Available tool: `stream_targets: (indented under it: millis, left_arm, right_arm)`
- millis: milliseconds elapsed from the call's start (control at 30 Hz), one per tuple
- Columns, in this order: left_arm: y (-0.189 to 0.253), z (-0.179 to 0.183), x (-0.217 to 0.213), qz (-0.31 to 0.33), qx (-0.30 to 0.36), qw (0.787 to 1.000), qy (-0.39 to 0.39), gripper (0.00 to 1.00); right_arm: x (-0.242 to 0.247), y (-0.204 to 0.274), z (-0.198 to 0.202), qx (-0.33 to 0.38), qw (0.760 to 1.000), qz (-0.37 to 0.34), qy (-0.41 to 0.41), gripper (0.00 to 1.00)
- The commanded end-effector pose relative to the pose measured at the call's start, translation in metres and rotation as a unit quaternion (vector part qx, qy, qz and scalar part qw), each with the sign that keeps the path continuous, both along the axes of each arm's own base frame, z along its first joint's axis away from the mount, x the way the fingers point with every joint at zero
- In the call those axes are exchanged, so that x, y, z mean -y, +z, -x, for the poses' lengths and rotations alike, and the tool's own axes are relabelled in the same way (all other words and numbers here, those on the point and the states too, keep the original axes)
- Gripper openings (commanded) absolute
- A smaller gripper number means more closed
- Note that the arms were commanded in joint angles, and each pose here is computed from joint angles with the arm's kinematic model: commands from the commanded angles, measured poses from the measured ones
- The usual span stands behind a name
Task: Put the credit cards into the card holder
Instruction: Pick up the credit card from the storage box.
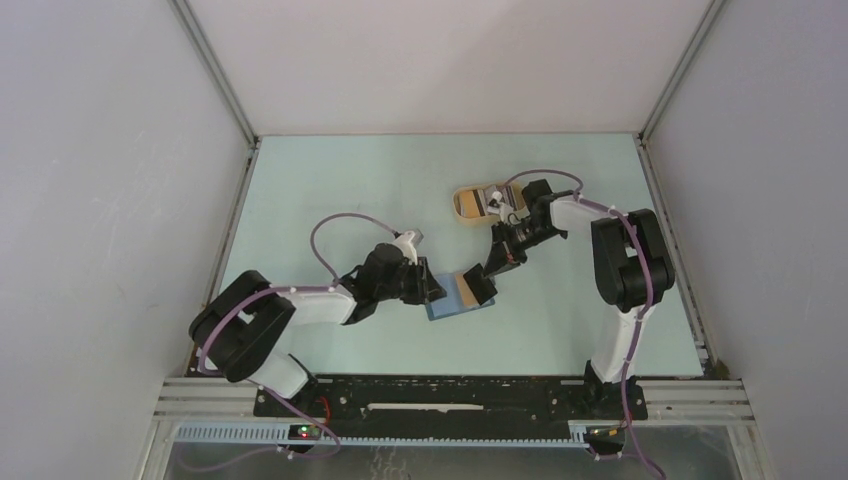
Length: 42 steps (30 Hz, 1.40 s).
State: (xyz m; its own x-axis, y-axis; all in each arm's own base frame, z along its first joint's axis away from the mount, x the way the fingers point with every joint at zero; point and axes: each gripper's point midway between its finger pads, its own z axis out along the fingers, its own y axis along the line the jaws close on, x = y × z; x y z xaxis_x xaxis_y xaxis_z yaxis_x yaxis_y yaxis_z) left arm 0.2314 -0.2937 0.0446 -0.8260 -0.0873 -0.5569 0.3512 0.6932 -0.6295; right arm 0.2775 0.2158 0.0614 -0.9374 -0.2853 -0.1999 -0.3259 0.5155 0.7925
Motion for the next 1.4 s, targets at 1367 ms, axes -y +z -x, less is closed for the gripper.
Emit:
stream_targets:
  millis: [1367]
  left_arm:
    - [0.079, -0.005, 0.018, 0.327, -0.035, 0.944, -0.002, 0.43]
  right_arm:
    - [-0.041, 0.086, 0.027, 0.021, 0.979, -0.187, 0.081, 0.0]
